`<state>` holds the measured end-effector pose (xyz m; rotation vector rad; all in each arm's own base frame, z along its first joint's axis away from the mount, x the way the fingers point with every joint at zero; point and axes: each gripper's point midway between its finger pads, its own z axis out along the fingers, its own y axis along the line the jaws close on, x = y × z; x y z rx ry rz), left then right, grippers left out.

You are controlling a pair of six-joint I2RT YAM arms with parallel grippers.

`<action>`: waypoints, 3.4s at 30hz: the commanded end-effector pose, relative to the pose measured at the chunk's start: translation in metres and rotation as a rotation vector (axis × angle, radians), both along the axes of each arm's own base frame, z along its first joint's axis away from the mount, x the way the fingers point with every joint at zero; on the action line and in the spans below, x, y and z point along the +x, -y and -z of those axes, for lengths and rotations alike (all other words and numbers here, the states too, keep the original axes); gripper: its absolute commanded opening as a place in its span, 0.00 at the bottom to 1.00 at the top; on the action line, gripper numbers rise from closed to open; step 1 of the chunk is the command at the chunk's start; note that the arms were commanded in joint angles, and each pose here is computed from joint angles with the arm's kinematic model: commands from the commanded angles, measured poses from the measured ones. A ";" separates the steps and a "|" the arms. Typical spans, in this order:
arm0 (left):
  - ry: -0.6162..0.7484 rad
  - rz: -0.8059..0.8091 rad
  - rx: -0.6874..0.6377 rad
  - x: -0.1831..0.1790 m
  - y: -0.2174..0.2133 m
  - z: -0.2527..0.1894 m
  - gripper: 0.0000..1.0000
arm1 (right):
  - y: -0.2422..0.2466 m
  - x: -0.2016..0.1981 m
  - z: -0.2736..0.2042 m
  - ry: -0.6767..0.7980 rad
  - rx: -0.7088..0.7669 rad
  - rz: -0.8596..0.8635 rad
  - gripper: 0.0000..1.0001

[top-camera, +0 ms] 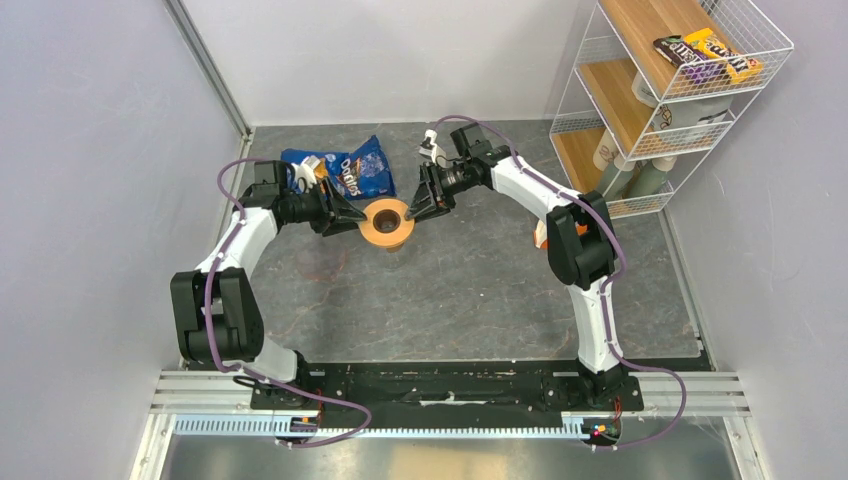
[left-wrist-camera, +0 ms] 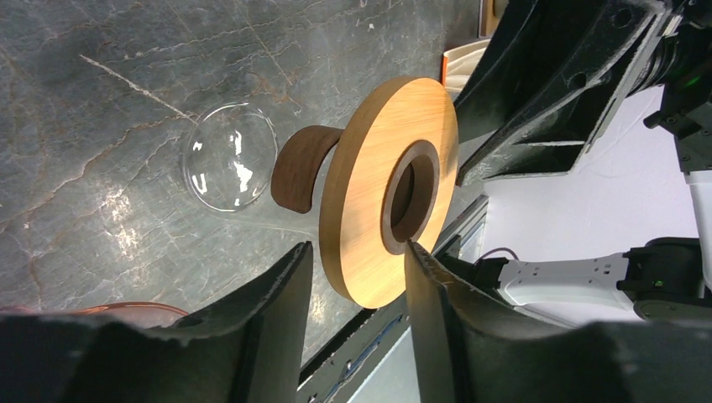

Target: Place the coffee filter in the dripper

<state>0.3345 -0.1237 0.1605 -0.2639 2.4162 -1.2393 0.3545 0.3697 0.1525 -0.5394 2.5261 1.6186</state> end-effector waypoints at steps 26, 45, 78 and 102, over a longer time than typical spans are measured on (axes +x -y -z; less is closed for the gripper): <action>0.176 0.143 0.633 -0.071 -0.138 -0.012 0.74 | 0.106 -0.008 -0.083 0.367 -0.115 0.119 0.97; 0.058 0.069 0.674 -0.051 -0.148 0.066 0.49 | 0.112 -0.018 -0.087 0.385 -0.128 0.123 0.97; 0.166 -0.115 0.505 -0.034 -0.074 -0.169 0.02 | 0.107 0.004 -0.151 0.633 -0.153 0.164 0.97; 0.063 0.118 0.553 0.012 0.022 -0.111 0.02 | 0.123 0.005 -0.142 0.769 -0.289 0.139 0.97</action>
